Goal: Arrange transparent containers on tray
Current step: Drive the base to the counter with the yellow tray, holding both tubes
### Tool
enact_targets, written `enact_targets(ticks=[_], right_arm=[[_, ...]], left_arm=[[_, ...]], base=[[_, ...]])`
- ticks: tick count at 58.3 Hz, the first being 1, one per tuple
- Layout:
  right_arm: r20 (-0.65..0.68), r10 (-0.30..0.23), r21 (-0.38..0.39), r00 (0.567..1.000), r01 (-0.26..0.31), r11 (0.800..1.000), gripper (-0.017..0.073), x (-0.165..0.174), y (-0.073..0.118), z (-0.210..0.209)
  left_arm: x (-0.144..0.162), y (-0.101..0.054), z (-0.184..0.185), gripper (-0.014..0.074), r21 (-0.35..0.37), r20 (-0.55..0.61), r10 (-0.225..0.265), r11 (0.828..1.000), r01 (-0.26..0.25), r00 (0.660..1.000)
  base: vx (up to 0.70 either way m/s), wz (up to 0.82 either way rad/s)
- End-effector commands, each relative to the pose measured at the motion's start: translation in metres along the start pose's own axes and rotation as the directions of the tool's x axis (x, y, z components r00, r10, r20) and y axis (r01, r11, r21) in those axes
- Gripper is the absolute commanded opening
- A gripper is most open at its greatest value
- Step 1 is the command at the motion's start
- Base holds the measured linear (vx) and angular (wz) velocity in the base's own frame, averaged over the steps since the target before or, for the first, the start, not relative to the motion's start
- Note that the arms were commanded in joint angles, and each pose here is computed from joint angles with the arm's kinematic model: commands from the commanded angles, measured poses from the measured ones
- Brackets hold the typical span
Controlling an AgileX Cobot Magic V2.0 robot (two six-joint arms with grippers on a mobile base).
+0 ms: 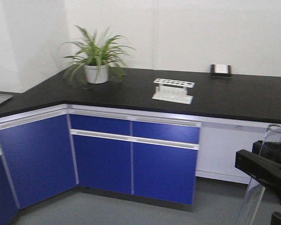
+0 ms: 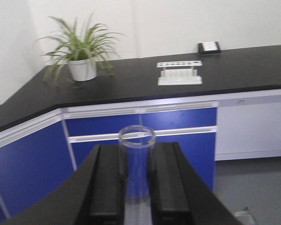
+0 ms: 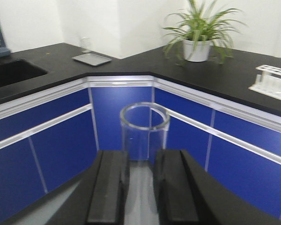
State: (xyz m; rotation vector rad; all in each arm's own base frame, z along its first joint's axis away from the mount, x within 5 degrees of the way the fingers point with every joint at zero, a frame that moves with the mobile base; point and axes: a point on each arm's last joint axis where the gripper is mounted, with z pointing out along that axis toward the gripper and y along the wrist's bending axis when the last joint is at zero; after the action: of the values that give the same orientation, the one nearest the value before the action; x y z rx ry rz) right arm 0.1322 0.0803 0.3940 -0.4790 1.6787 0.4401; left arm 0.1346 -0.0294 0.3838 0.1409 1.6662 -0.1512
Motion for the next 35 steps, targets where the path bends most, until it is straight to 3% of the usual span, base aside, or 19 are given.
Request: enact_targets(ticks=[1,35], right_arm=[[0.113,-0.013,0.023,0.993,0.01,1.0,0.0064,-0.0177,-0.0019,-0.0052],[0.113,-0.013,0.023,0.994,0.01,1.0,0.0064,-0.0177,-0.0019,-0.0052]], left_arm=[[-0.0197,-0.0027,-0.0048,0.0129,0.031,0.116,-0.007,1.0,0.004,0.993],[-0.0196,-0.0027,-0.0048,0.0129,0.03,0.116,-0.007,1.0,0.004,0.993]], base=[[-0.12,0.46],[-0.04,0.49]])
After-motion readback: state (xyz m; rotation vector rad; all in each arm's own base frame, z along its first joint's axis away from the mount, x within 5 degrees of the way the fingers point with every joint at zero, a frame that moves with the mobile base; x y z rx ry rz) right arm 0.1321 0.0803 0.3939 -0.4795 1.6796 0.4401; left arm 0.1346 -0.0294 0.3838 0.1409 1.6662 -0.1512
